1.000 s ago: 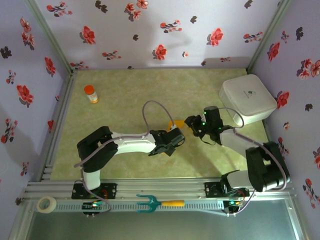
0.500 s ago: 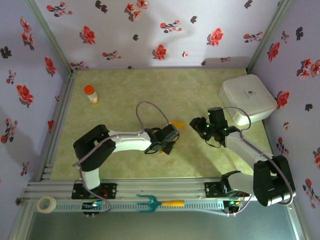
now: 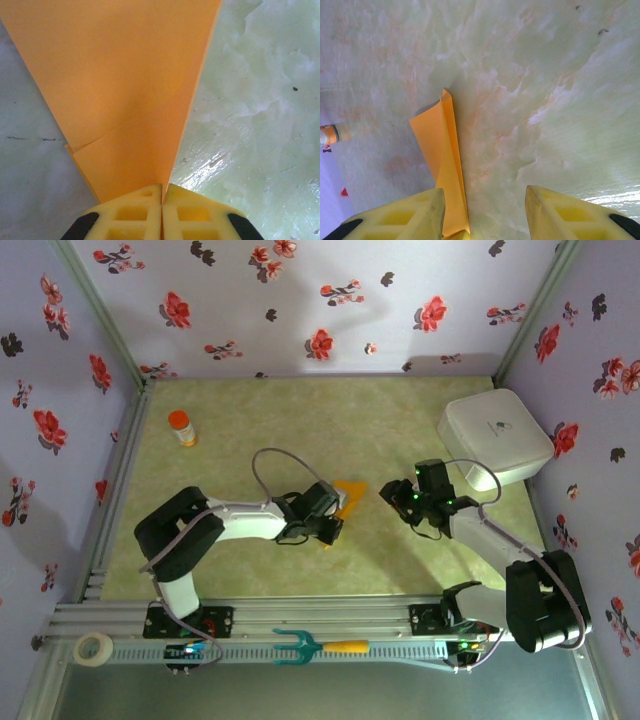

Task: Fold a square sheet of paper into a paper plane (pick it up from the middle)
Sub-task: Fold the wing for the fifth time at the center of the table.

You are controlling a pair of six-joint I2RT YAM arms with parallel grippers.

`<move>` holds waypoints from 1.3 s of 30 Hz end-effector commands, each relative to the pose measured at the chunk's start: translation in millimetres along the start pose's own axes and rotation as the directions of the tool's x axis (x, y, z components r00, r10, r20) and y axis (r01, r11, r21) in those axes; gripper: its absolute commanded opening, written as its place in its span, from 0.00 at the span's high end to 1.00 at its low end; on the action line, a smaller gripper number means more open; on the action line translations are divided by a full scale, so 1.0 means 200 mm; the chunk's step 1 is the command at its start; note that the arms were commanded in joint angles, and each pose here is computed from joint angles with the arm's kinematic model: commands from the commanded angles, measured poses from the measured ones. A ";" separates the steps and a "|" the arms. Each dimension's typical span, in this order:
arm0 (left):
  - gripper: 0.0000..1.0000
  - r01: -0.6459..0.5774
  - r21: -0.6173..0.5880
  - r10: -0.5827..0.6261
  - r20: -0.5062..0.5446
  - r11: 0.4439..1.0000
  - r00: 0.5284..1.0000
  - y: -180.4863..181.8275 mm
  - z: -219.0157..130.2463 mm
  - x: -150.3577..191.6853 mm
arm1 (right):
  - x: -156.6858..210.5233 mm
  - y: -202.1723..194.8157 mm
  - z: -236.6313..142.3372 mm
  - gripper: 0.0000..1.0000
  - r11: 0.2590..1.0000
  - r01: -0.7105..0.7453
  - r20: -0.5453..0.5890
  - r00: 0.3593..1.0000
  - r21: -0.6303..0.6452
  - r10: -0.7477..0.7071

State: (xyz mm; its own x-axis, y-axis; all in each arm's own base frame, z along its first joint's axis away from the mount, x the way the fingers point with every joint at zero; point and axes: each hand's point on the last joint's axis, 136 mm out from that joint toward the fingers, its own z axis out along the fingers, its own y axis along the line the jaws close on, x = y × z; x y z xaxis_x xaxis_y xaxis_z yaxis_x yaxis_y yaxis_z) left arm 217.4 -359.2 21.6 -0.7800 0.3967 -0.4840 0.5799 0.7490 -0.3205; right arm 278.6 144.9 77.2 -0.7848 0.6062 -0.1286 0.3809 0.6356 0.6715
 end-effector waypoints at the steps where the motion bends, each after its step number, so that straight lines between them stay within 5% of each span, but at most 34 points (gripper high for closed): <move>1: 0.91 0.043 0.093 -0.045 0.022 0.995 0.999 -0.04 -0.03 -0.03 | -0.02 0.01 0.00 0.53 1.000 -0.007 0.017 1.000 -0.027 0.008; 13: 0.93 0.044 0.276 -0.079 0.115 0.960 0.990 -0.05 -0.06 -0.01 | 0.03 0.12 0.02 0.61 0.973 0.184 0.098 0.980 -0.141 -0.171; 21: 0.95 0.026 0.359 -0.076 0.125 0.933 0.989 -0.09 -0.04 0.01 | 0.14 0.24 0.05 0.67 0.939 0.238 0.037 0.971 -0.249 -0.237; 39: 0.97 0.100 0.390 -0.114 0.014 0.915 0.993 -0.09 0.01 0.06 | 0.31 0.22 0.10 0.77 0.925 0.263 -0.069 0.954 -0.273 -0.292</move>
State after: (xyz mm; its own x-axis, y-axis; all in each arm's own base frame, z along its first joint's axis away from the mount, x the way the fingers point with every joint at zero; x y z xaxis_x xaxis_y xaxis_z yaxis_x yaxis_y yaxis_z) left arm 199.3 -368.5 24.9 -0.8216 0.2889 -0.4913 0.5659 0.5170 -0.6422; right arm 263.9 219.8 90.4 -0.8850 0.3841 -0.2630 0.0266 0.6058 0.7952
